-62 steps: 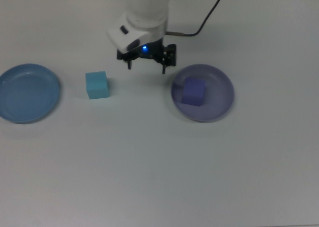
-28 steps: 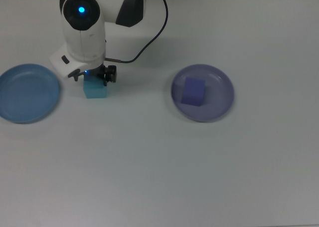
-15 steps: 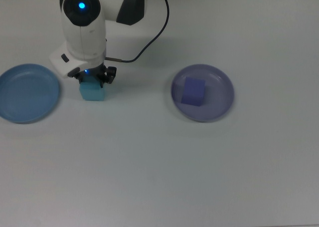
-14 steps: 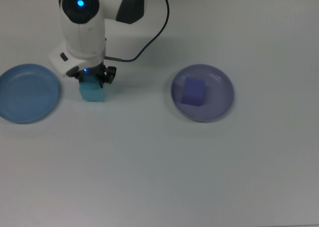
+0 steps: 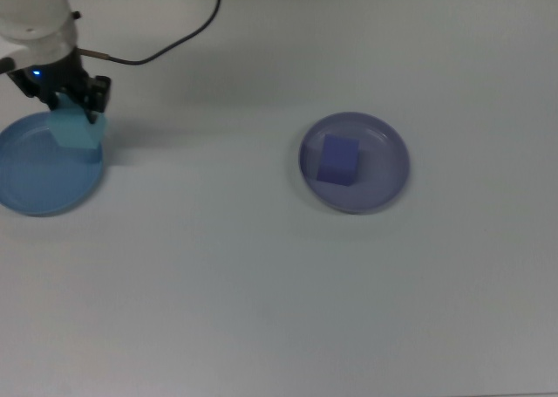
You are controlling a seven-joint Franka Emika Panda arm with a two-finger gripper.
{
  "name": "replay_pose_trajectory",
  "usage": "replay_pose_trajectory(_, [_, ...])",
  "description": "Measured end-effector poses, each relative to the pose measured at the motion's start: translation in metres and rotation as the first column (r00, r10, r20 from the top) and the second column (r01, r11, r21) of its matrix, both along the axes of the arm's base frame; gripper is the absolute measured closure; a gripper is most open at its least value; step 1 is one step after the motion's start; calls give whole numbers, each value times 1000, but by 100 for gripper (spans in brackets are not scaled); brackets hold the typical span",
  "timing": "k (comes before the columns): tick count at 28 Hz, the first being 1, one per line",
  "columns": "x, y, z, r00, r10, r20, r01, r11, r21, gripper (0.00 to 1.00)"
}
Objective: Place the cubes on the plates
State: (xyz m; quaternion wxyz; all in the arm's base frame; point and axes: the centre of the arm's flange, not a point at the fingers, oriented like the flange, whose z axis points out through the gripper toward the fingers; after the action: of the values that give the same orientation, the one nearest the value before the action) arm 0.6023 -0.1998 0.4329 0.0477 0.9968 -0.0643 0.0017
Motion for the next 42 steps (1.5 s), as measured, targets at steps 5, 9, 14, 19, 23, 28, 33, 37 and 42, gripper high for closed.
replay_pose_trajectory(5, [2, -28, -24, 1000, -7, 19, 7, 1000, -13, 44])
replay_pose_trajectory(9, [11, -40, -46, 997, -18, 69, 20, 1000, -20, 44])
replay_pose_trajectory(14, [16, -49, -64, 995, -33, 99, 35, 999, -18, 44])
replay_pose_trajectory(19, [15, -54, -61, 994, -40, 104, 43, 999, -20, 37])
replay_pose_trajectory(23, [15, -55, -56, 993, -41, 113, 44, 999, -22, 21])
replay_pose_trajectory(28, [17, -53, -35, 988, -45, 148, 49, 999, -20, 0])
replay_pose_trajectory(33, [15, -28, 0, 988, -50, 147, 48, 999, 16, 0])
replay_pose_trajectory(37, [14, 25, 38, 990, -53, 127, 47, 998, 43, 0])
replay_pose_trajectory(42, [7, 107, 79, 993, -63, 98, 56, 996, 77, 0])
